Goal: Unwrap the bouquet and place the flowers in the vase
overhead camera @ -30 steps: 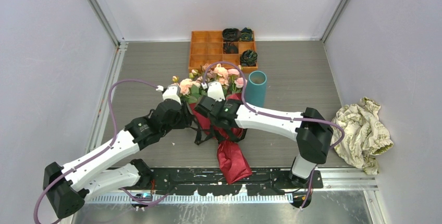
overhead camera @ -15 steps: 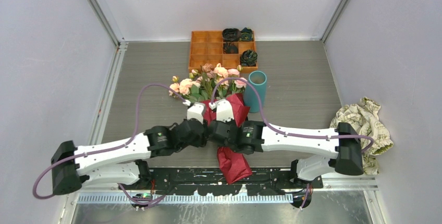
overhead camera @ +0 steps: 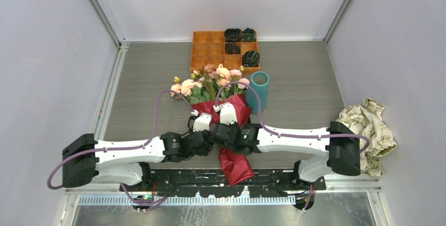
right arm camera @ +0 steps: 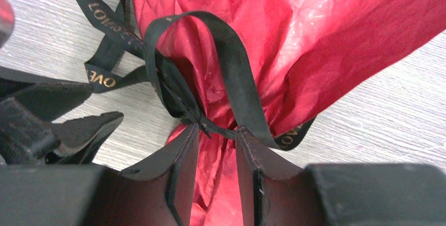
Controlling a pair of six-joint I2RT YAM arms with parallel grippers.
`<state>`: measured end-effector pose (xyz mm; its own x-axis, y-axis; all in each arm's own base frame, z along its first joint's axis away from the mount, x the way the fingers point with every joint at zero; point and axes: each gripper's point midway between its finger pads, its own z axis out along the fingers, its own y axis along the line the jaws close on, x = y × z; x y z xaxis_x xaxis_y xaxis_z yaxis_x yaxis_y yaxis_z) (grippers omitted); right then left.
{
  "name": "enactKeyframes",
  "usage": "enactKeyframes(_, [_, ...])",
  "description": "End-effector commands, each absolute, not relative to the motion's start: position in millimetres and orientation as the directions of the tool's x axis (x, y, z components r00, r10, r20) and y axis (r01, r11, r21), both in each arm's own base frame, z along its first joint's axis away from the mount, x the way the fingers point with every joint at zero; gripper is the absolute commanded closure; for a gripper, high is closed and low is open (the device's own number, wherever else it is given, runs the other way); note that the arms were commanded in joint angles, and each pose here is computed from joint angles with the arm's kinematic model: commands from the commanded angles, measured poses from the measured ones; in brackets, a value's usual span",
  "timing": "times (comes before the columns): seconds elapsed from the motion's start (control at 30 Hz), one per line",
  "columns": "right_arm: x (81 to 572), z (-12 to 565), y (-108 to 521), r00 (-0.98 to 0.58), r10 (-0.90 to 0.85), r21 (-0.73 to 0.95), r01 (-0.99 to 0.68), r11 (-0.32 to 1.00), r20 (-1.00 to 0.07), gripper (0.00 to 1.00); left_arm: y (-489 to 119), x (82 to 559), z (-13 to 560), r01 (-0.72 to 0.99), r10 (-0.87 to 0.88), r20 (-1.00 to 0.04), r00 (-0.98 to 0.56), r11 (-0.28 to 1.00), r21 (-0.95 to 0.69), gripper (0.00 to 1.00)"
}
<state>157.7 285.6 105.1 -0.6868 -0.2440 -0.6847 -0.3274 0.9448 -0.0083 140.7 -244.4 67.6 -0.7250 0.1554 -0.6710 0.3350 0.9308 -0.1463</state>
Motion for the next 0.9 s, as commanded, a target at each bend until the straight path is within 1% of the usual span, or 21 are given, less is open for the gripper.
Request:
enactKeyframes(0.0, [157.6,73.4,275.7,-0.688,-0.307,-0.103,-0.322,0.941,-0.657,0.65,-263.4,154.4,109.4,0.295,-0.013,-0.745,-0.667,0.914,-0.280,0.64])
enactKeyframes(0.23, [150.9,55.5,264.3,-0.716,-0.299,-0.104,-0.304,0.947,-0.631,0.66,-226.6,161.0,124.7,0.213,-0.070,-0.784,-0.617,0.944,-0.251,0.63])
enactKeyframes(0.43, [153.0,44.6,265.7,-0.728,-0.303,-0.106,-0.305,0.947,-0.615,0.68,-207.7,161.2,137.2,0.180,-0.115,-0.797,-0.593,0.946,-0.270,0.63])
enactKeyframes(0.53, [159.6,36.5,277.8,-0.733,-0.320,-0.107,-0.323,0.940,-0.600,0.72,-196.7,161.0,140.3,0.152,-0.135,-0.800,-0.585,0.950,-0.272,0.63])
enactKeyframes(0.67, [181.2,35.2,303.8,-0.722,-0.351,-0.124,-0.349,0.929,-0.596,0.80,-173.8,161.3,147.5,0.098,-0.174,-0.809,-0.562,0.957,-0.274,0.63])
enactKeyframes(0.87, [223.1,59.6,358.6,-0.690,-0.350,-0.080,-0.391,0.917,-0.633,0.82,-144.6,161.1,158.4,0.051,-0.257,-0.822,-0.508,0.944,-0.326,0.63])
